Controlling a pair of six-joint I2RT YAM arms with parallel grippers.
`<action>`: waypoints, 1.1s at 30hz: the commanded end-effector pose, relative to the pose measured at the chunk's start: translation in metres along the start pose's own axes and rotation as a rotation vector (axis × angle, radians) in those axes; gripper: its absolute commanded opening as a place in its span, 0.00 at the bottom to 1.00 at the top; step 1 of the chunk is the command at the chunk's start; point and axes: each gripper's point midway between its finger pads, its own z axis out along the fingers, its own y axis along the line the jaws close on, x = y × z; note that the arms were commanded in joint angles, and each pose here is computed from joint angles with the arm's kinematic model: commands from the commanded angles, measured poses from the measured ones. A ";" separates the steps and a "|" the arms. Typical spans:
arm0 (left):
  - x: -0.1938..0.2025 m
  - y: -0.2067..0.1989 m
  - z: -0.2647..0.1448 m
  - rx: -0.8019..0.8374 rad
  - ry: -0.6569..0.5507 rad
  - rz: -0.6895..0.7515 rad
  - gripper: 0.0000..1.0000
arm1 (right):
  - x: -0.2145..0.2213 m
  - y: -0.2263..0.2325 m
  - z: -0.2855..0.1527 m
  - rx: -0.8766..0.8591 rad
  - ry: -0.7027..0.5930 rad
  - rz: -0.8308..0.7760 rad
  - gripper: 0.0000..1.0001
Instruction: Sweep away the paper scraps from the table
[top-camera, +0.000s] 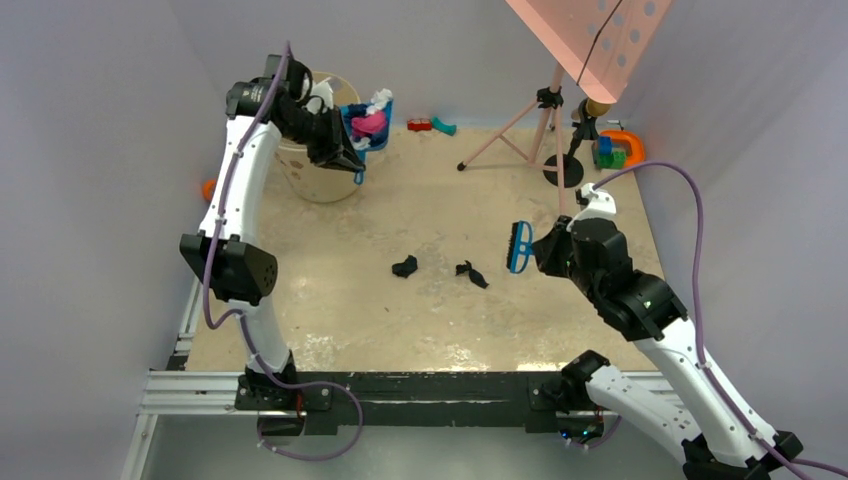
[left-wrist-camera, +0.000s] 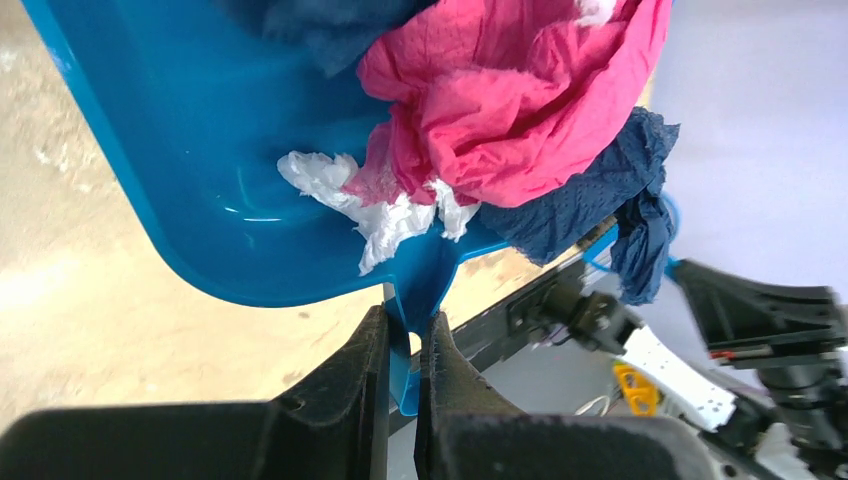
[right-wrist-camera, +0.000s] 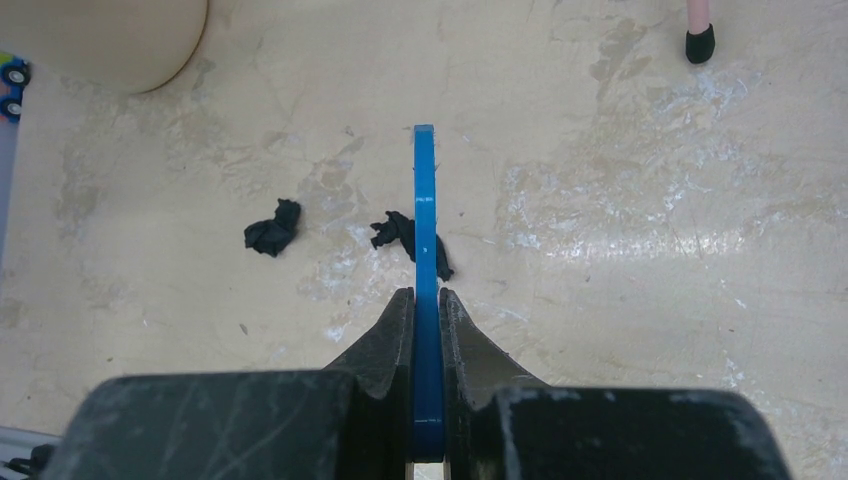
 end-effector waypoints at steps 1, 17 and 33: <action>-0.043 -0.027 -0.022 0.195 -0.116 -0.066 0.00 | -0.013 0.009 -0.008 -0.040 -0.027 0.009 0.00; -0.132 -0.009 -0.045 0.648 -0.216 -0.389 0.00 | -0.006 0.019 0.000 -0.073 0.012 0.026 0.00; -0.170 0.005 -0.080 1.130 -0.341 -0.670 0.01 | -0.001 0.022 0.000 -0.092 0.023 0.038 0.00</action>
